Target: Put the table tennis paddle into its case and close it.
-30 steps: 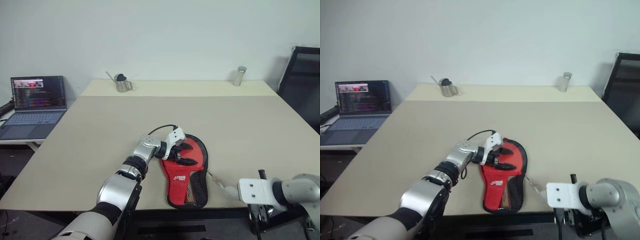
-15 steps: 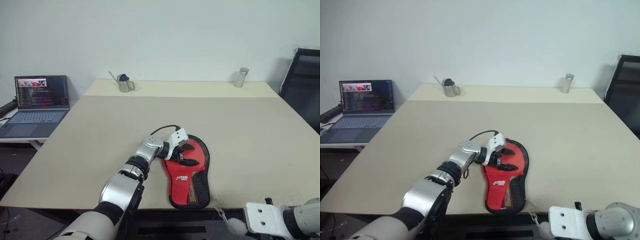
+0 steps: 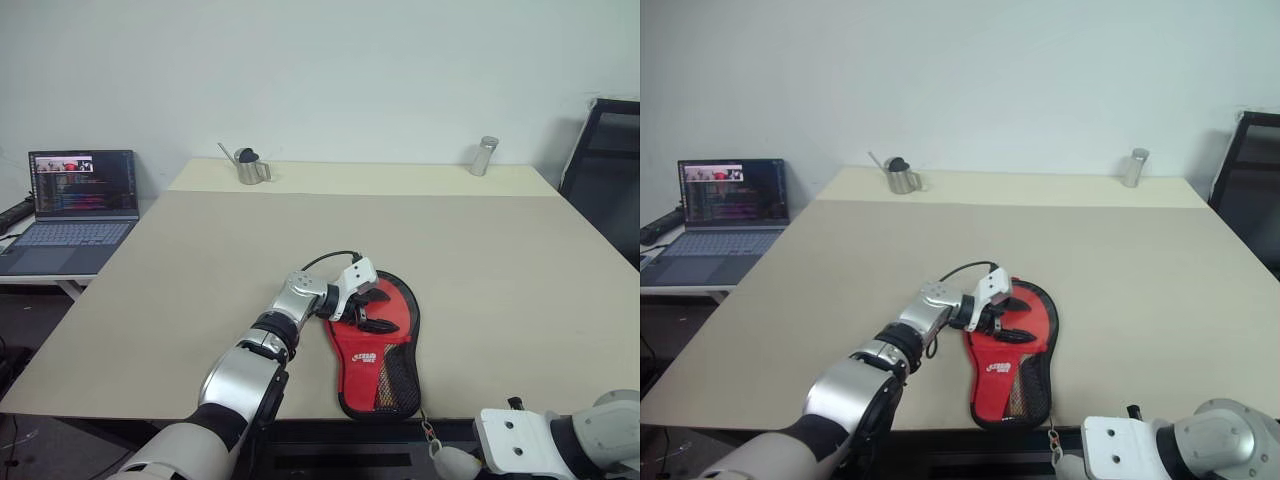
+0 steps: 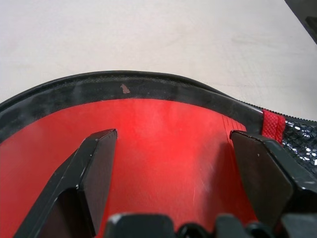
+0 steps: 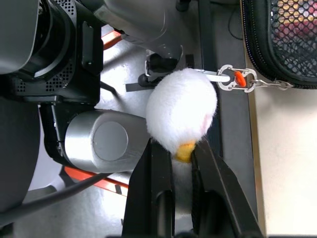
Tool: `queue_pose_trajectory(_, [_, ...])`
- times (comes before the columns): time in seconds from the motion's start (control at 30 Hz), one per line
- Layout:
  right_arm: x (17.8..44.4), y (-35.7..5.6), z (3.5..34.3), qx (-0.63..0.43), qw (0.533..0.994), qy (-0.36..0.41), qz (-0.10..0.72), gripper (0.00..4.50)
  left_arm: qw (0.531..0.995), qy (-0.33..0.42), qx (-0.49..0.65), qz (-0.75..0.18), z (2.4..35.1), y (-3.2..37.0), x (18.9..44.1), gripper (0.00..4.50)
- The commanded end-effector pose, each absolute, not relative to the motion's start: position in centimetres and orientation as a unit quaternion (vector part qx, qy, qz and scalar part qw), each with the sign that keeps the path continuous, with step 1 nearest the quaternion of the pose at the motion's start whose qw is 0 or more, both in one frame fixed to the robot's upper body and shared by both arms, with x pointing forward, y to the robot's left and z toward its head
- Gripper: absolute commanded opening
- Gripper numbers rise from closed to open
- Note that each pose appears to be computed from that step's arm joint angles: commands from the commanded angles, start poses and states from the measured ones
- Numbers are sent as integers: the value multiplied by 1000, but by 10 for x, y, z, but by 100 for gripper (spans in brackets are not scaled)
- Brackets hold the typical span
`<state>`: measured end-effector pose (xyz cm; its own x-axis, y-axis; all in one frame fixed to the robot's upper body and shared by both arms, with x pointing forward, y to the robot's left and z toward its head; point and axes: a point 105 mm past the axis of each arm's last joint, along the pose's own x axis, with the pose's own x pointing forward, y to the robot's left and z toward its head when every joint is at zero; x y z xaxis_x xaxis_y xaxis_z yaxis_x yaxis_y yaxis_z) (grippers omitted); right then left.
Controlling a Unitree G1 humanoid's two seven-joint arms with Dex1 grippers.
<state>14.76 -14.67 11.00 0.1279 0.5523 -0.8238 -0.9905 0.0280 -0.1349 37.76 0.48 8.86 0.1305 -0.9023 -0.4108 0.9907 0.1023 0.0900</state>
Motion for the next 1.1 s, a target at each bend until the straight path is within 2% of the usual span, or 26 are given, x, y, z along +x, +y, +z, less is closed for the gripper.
queue_pose_trajectory(0.03, [144,-139,121,-360,648,287,606,129,723,165,178,-647,69,11,371,398])
queue_pose_trajectory(0.2, [142,-136,129,-330,652,293,617,306,723,164,178,-646,68,11,371,398])
queue_pose_trajectory(0.3, [149,-131,138,-311,680,276,604,409,729,158,183,-640,69,12,373,398])
queue_pose_trajectory(0.33, [159,-131,144,-309,699,265,589,448,732,156,183,-638,70,12,374,398])
queue_pose_trajectory(0.47, [211,-142,162,-310,776,220,504,449,737,144,173,-637,77,11,377,398])
queue_pose_trajectory(0.6, [239,-146,172,-246,821,193,477,449,735,128,174,-642,87,10,378,398])
queue_pose_trajectory(0.77, [275,-163,172,-255,855,147,427,449,729,86,181,-655,112,9,382,398])
queue_pose_trajectory(0.93, [306,-173,179,-228,882,54,408,449,717,23,197,-668,146,26,380,398])
queue_pose_trajectory(1.1, [325,-183,174,-167,886,55,429,449,739,-7,192,-645,170,59,365,398])
